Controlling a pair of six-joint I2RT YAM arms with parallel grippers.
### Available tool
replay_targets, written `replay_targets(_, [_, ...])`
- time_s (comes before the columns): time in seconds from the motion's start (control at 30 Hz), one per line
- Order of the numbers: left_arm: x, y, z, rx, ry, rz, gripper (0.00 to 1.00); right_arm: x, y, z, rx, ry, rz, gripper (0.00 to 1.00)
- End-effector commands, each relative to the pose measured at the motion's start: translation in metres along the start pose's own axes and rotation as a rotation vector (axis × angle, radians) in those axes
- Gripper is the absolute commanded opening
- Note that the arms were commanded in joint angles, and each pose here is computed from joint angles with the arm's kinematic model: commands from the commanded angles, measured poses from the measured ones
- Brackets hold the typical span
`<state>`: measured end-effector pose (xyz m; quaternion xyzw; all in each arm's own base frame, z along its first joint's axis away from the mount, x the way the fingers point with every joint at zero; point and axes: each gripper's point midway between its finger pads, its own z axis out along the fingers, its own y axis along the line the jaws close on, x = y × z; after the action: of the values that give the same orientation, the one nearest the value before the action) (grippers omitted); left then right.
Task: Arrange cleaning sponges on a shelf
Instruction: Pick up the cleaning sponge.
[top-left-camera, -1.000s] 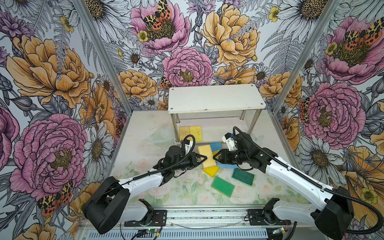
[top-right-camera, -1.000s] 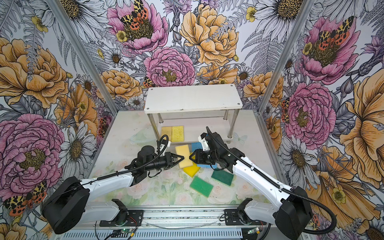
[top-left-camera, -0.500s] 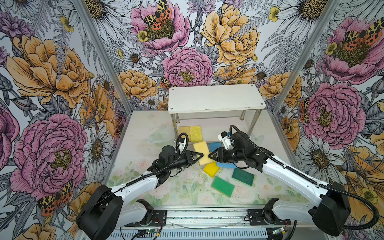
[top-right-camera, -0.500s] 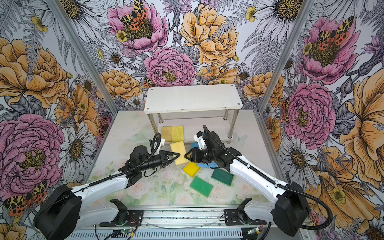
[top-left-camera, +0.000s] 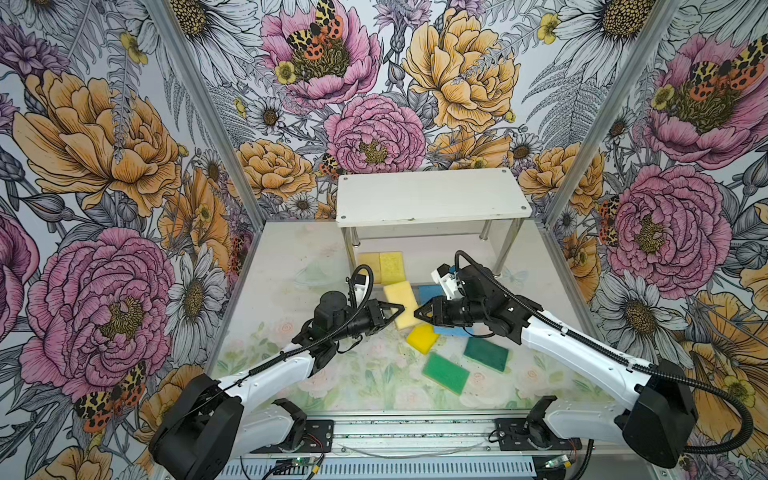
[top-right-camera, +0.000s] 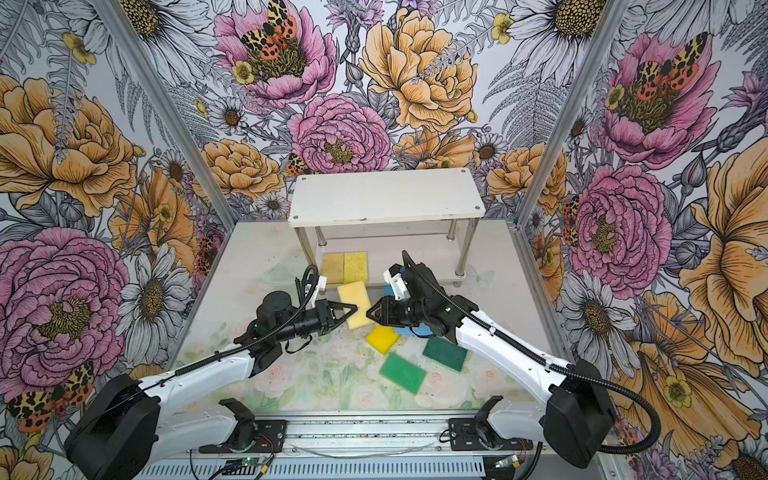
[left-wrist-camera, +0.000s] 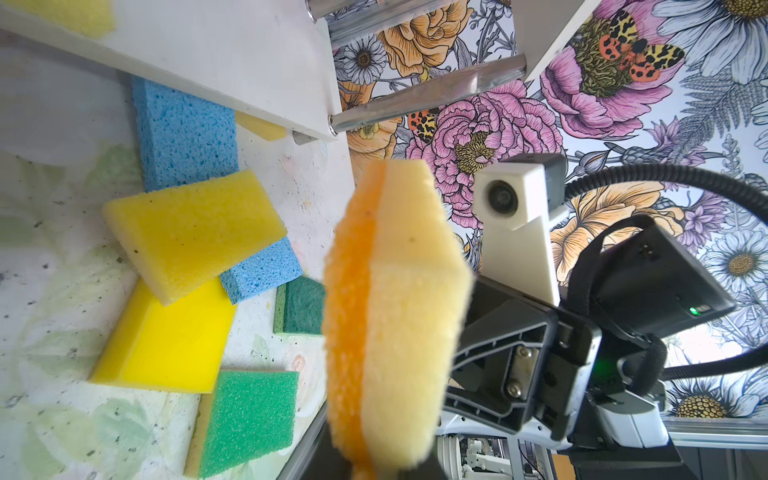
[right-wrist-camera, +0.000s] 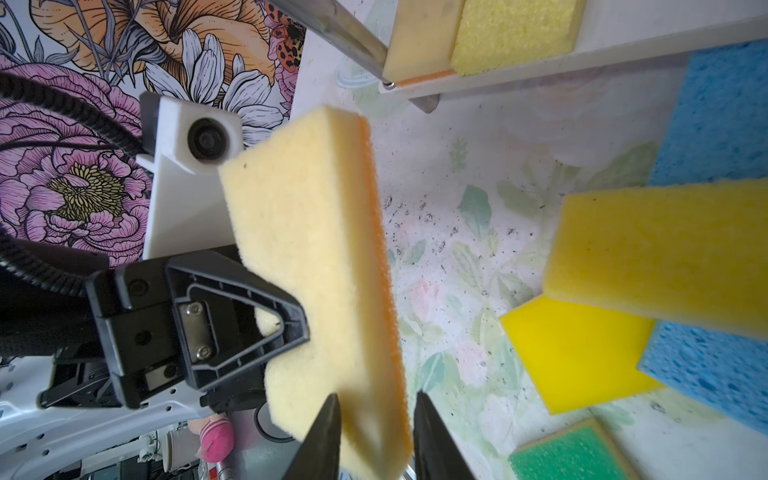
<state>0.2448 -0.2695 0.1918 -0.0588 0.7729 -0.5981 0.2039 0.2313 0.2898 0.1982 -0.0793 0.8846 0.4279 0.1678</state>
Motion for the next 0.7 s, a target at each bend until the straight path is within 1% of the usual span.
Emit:
replay_targets(0.0, [0.0, -0.002, -0.005, 0.015, -0.002, 0.008, 0.14, 0.001, 0.005, 0.005, -0.023, 0.004, -0.009, 0.29])
replay_targets(0.1, [0.0, -0.002, -0.005, 0.016, -0.004, 0.006, 0.14, 0.003, 0.006, 0.007, -0.024, 0.01, -0.008, 0.24])
replay_targets(0.33, [0.002, 0.0, -0.006, 0.013, -0.004, 0.001, 0.14, 0.001, 0.006, 0.008, -0.024, 0.002, -0.011, 0.02])
replay_targets(0.37, [0.002, 0.0, -0.006, 0.013, -0.003, 0.001, 0.15, 0.001, 0.006, 0.008, -0.022, 0.001, -0.008, 0.0])
replay_targets(0.4, [0.002, 0.0, -0.006, 0.013, -0.003, 0.001, 0.17, 0.001, 0.006, 0.008, -0.02, -0.003, -0.007, 0.0])
replay_targets(0.5, [0.002, 0.002, -0.006, 0.007, -0.001, -0.003, 0.28, -0.002, 0.004, 0.007, -0.008, -0.017, 0.001, 0.0])
replay_targets(0.53, [0.001, 0.003, -0.006, 0.002, -0.001, -0.005, 0.35, -0.003, 0.003, 0.007, -0.003, -0.023, 0.004, 0.0])
replay_targets(0.57, [0.001, 0.004, -0.007, -0.003, -0.002, -0.007, 0.46, -0.005, 0.003, 0.007, 0.0, -0.03, 0.005, 0.0])
replay_targets(0.6, [-0.001, 0.006, -0.008, -0.009, -0.006, -0.011, 0.55, -0.007, 0.003, 0.006, 0.005, -0.037, 0.006, 0.0])
replay_targets(0.63, [-0.003, 0.007, -0.01, -0.015, -0.011, -0.017, 0.61, -0.01, 0.003, 0.005, 0.01, -0.05, 0.005, 0.0])
replay_targets(0.67, [-0.006, 0.008, -0.012, -0.022, -0.018, -0.022, 0.65, -0.013, 0.003, 0.005, 0.013, -0.057, 0.01, 0.0])
